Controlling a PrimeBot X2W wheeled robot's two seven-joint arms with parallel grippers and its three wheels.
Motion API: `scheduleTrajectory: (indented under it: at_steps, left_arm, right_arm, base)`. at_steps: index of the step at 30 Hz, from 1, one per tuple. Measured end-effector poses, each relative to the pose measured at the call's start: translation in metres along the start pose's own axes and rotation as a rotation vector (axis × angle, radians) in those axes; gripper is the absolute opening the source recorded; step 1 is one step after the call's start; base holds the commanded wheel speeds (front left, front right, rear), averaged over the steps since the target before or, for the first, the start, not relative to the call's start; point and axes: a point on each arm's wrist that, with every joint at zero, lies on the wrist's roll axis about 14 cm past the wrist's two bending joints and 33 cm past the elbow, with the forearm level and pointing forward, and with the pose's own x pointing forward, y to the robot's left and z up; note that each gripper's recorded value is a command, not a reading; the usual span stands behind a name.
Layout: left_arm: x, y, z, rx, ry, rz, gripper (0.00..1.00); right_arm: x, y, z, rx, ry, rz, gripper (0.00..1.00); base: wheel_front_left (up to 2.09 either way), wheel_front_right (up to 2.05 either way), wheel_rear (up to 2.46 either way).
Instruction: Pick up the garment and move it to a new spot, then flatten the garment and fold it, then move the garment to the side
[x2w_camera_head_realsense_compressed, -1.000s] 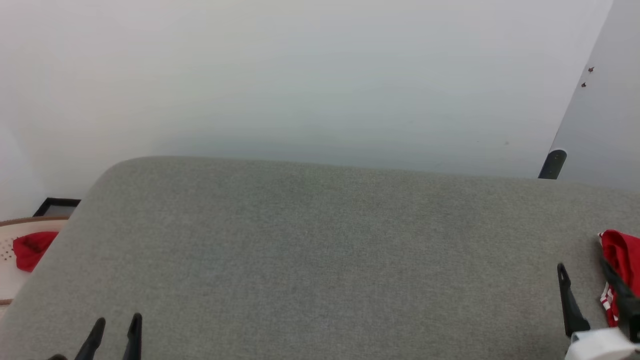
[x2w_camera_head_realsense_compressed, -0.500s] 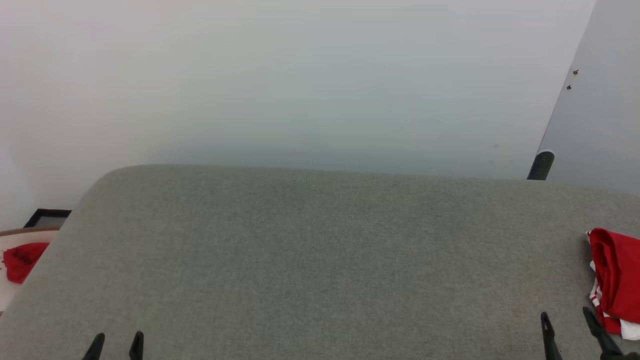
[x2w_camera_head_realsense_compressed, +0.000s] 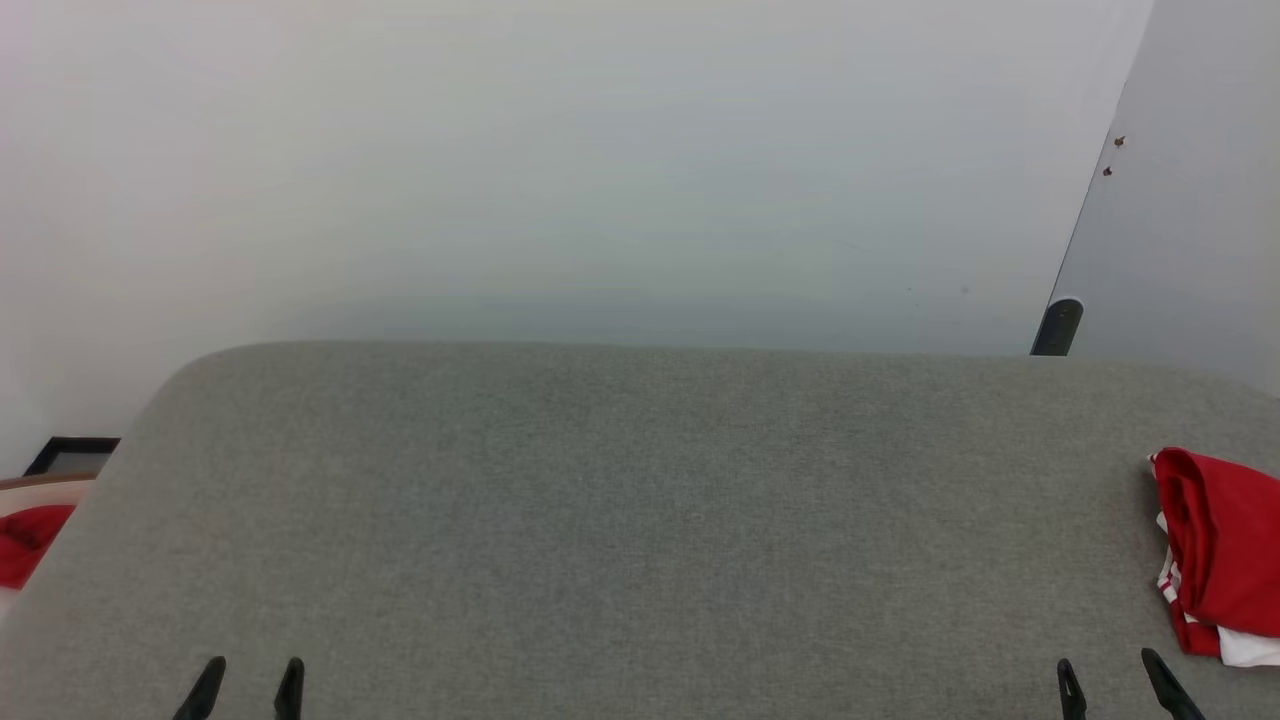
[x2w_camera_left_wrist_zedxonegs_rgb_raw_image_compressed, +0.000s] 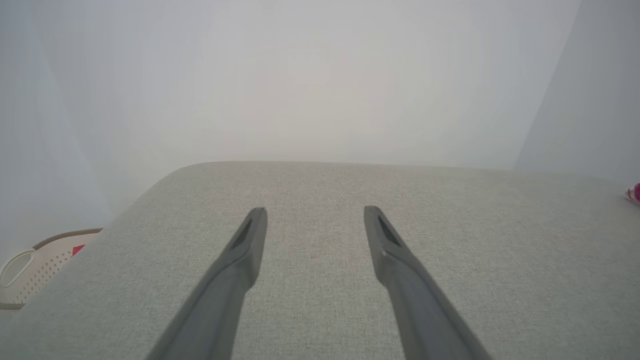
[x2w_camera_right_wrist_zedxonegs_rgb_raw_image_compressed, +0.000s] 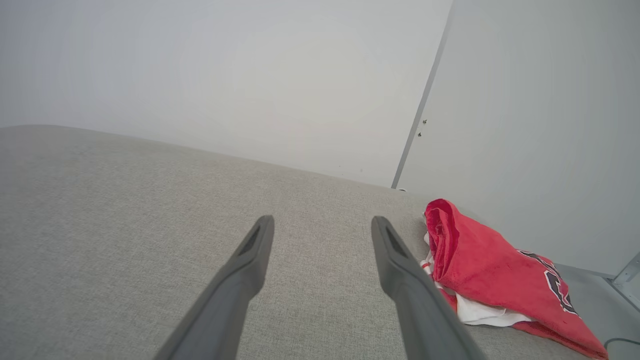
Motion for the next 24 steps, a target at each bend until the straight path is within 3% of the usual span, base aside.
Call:
scheduleTrajectory:
  at_steps: [15,16,24]
  left_arm:
    - [0.001,-0.006,-0.003,-0.012,0.012,-0.019,1.0]
    - [0.001,-0.005,-0.004,-0.014,0.014,-0.016,0.0]
    - [-0.009,-0.014,-0.035,-0.107,0.102,0.013,0.0]
  right_arm:
    - [-0.003,0.006,0.005,0.01,-0.016,0.006,1.0]
    - [-0.003,0.006,0.006,0.01,-0.017,0.007,0.0]
    - [-0.008,0.008,-0.019,0.075,0.072,-0.008,0.0]
  base:
    - [0.0,0.0,0.0]
    - [0.0,0.0,0.0]
    - [0.0,0.0,0.0]
